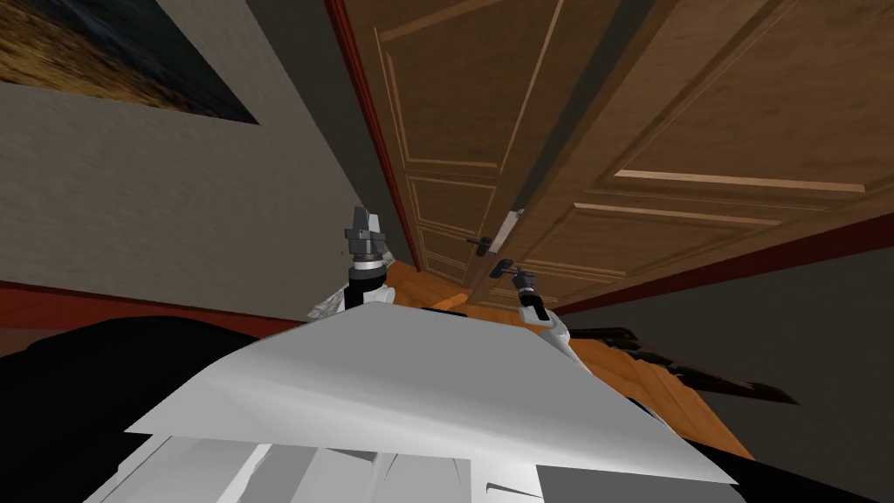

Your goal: Pull the door open

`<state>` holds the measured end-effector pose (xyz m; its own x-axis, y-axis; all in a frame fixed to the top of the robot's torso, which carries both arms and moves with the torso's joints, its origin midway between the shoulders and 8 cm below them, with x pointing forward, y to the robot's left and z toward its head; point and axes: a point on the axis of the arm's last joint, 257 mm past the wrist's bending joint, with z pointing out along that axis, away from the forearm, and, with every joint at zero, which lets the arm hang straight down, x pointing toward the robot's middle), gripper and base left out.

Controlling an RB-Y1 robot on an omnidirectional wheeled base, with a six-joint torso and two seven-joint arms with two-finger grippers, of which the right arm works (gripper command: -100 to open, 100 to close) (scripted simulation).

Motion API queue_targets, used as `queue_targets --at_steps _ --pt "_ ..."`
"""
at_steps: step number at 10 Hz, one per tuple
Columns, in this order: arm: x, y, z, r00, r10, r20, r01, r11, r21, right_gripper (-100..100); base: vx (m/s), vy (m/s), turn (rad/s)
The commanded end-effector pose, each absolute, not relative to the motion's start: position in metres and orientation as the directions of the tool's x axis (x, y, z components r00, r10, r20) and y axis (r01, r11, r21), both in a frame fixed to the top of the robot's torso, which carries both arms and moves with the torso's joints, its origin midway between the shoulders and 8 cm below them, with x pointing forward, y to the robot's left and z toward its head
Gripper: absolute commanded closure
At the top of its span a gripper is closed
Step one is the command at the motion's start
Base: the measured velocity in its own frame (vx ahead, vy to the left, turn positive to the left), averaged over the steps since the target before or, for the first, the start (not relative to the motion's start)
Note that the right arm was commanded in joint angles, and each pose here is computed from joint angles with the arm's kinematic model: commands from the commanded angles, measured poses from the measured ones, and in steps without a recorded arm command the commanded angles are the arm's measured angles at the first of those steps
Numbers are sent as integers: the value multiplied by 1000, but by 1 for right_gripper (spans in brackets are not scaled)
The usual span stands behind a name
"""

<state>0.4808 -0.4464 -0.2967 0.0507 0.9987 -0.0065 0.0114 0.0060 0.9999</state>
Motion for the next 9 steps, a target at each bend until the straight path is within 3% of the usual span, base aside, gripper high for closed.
queue_targets --at_steps 1,9 --pt "476 -445 -296 31 999 -8 7 8 1000 100 -129 -38 104" --pt "447 -438 -292 -65 998 -8 1 8 1000 100 -203 -90 125"
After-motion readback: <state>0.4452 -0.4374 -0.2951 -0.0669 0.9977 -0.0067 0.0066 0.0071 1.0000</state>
